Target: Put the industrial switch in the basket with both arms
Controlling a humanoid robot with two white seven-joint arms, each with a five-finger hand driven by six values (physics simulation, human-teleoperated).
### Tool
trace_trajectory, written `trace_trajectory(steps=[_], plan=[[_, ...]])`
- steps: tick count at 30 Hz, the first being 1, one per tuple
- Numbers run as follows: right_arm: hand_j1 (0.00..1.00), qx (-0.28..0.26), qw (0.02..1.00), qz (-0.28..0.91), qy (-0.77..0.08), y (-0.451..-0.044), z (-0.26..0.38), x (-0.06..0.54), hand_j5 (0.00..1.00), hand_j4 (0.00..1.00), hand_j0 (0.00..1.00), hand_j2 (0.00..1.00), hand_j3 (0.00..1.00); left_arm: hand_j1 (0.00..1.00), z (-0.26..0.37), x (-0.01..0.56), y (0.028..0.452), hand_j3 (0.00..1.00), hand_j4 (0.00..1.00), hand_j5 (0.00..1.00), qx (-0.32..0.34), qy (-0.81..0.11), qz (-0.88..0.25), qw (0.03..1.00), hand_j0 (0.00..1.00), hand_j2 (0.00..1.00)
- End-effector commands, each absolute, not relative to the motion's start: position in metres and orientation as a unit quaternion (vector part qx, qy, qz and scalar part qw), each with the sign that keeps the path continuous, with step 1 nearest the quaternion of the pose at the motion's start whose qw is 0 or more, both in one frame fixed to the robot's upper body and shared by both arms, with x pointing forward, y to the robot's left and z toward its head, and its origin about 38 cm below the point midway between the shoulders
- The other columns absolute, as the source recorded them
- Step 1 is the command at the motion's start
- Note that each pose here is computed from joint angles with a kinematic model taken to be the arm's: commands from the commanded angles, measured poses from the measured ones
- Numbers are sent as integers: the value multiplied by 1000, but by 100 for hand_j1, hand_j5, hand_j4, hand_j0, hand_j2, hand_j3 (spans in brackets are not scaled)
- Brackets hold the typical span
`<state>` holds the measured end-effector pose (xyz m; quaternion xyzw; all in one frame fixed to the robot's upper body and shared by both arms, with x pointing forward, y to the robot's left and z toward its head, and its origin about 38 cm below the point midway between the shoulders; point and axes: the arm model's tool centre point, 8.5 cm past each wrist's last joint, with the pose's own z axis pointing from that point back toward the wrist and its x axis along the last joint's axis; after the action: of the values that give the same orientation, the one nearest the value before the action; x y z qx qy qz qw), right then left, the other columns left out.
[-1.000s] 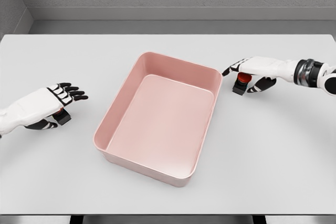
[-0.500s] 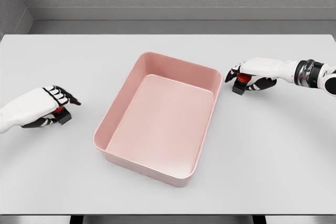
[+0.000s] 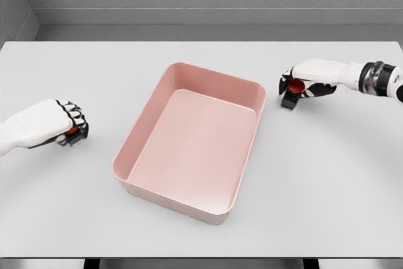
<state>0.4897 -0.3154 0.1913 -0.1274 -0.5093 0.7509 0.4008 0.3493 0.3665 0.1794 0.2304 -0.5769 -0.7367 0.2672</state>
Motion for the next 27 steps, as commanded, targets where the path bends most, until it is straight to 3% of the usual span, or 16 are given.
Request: trace_trajectory(steps=[1, 18, 27], plan=[[48, -127, 401, 750, -511, -317, 193, 489, 48, 48, 48, 48, 48, 31, 197, 347, 361, 31, 31, 31, 231, -590, -732, 250, 31, 31], [43, -127, 338, 768, -529, -313, 226, 484, 43, 43, 43, 43, 43, 29, 270, 354, 345, 29, 29, 29, 260, -638, -700, 188, 29, 29], [43, -128, 300, 777, -538, -297, 249, 479, 43, 43, 43, 43, 43, 29, 268, 362, 320, 29, 29, 29, 247, -681, -666, 180, 29, 29]])
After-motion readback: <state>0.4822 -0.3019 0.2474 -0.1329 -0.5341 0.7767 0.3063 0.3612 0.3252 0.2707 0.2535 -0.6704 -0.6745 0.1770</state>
